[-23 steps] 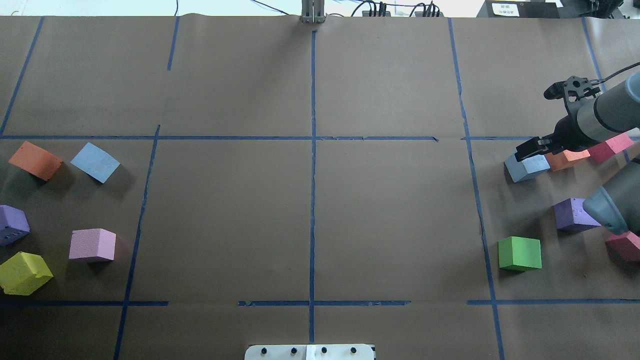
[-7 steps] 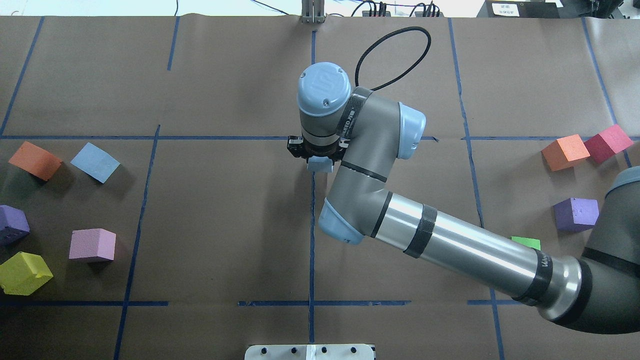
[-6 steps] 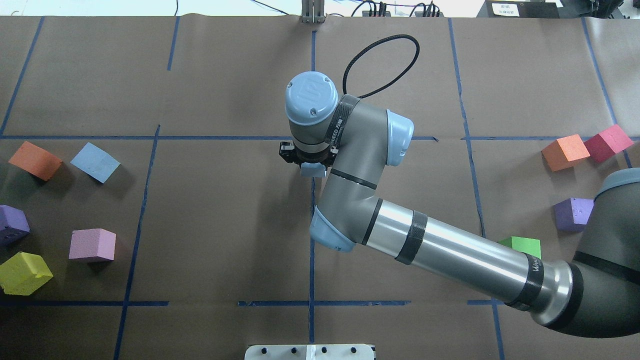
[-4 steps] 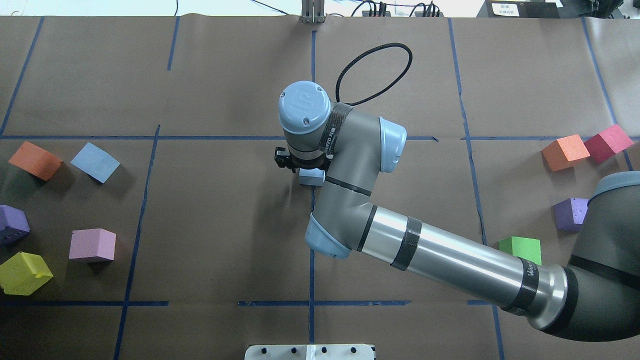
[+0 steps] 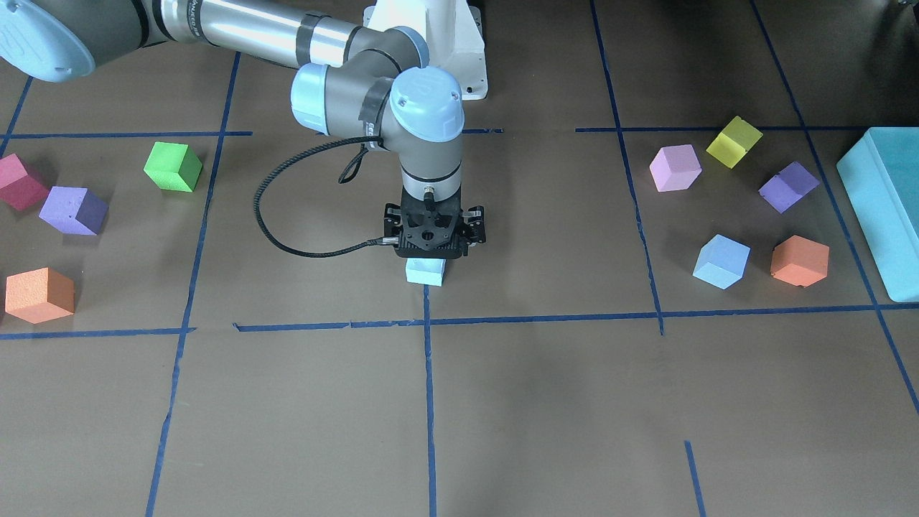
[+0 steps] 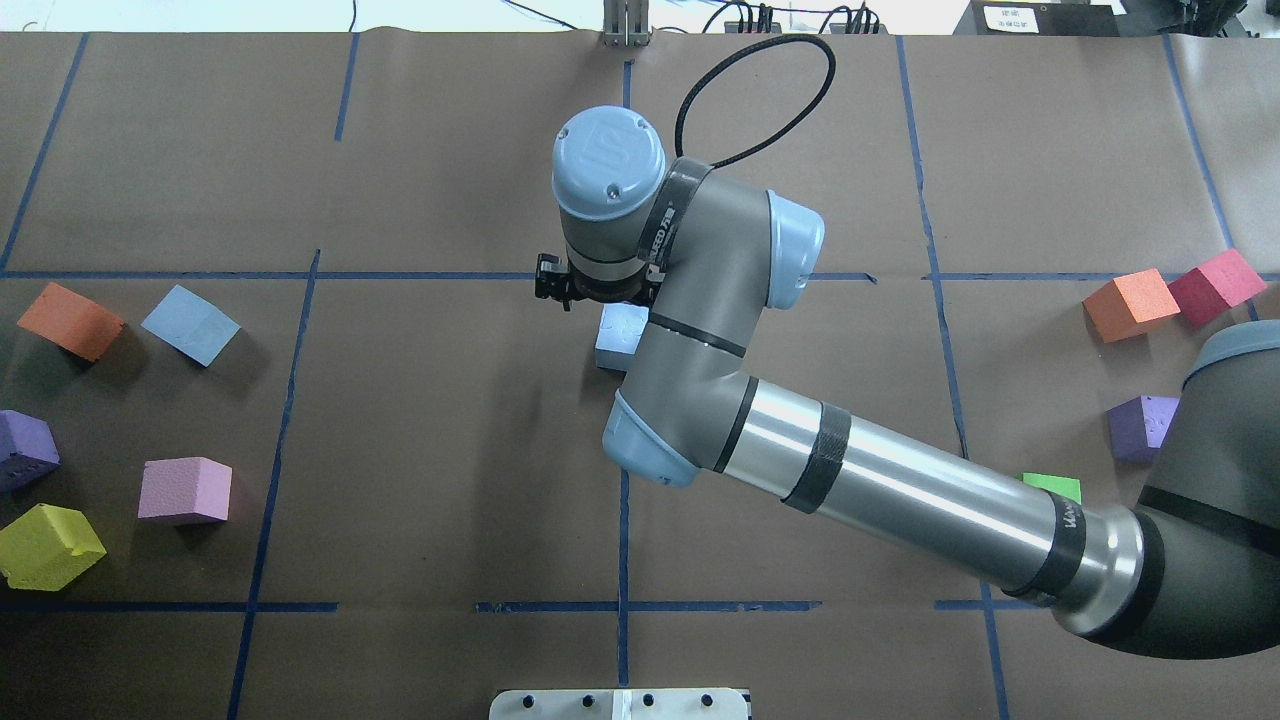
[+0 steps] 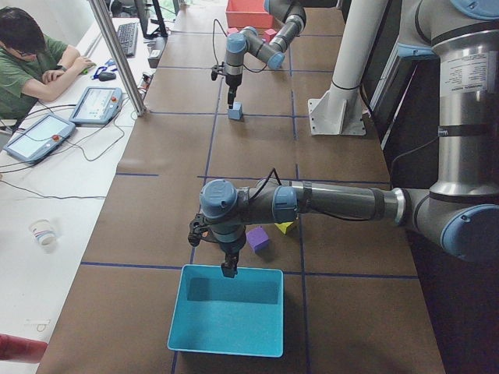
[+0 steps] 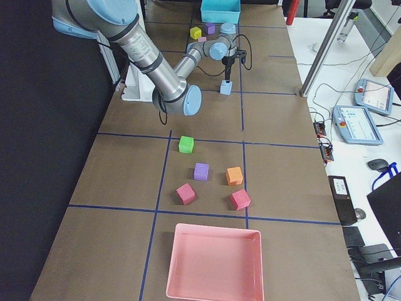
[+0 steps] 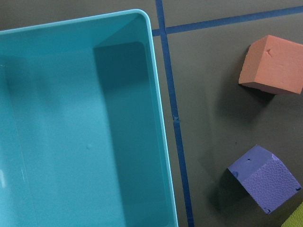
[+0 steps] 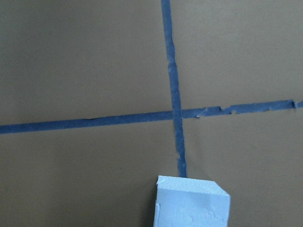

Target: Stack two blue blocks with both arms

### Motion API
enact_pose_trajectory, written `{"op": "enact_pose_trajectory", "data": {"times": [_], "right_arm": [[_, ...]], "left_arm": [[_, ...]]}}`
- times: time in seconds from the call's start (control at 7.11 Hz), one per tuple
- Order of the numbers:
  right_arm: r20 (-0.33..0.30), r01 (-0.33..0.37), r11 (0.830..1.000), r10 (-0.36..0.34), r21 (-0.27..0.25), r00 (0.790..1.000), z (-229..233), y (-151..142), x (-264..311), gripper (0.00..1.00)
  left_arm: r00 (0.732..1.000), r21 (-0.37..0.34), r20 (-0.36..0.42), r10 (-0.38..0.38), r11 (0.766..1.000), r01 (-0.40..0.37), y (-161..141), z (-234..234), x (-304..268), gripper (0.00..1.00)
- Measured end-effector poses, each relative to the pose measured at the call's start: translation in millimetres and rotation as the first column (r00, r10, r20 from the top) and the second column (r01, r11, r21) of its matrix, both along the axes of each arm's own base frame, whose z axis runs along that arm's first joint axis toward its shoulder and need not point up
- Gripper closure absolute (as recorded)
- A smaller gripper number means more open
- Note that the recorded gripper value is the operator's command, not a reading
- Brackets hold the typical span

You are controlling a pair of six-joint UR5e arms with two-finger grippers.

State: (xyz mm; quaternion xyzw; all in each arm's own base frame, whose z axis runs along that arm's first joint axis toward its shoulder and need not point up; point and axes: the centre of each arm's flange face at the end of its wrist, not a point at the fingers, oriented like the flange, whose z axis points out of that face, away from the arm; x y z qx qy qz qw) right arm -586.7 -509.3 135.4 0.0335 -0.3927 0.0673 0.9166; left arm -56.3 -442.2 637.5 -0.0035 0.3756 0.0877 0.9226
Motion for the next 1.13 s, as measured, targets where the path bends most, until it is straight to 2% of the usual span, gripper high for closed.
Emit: {"op": "enact_pose_trajectory", "data": {"times": [0.28, 0.42, 0.7, 0.84, 1.13], "right_arm": [[0.005, 0.028, 1.000, -0.028, -0.002, 1.000, -10.7, -19.5, 80.8, 0.00], [0.001, 0.060, 0.998, -0.060, 0.014, 0.998, 10.7, -30.9, 132.5, 0.00], [-0.044, 0.153, 0.983, -0.149, 0.100, 0.988, 98.7, -53.3, 252.3, 0.00], [-0.071, 0.223, 0.964, -0.214, 0.143, 0.974, 149.5, -58.2, 312.0, 0.00], [-0.120, 0.353, 0.914, -0.335, 0.200, 0.935, 258.0, -46.2, 427.8, 0.00]], "left_arm": [[1.000, 0.031, -0.002, -0.007, 1.000, 0.007, -15.6, -16.1, 0.7, 0.00], [1.000, 0.060, -0.004, -0.010, 0.998, 0.010, -30.6, -30.7, 1.0, 0.00], [1.000, 0.108, -0.013, -0.013, 0.994, 0.015, -55.6, -57.5, 2.3, 0.00], [0.999, 0.115, -0.030, -0.019, 0.993, 0.022, -60.2, -65.3, 3.6, 0.00], [0.998, 0.121, -0.052, -0.033, 0.992, 0.039, -64.6, -80.2, 7.4, 0.00]]}}
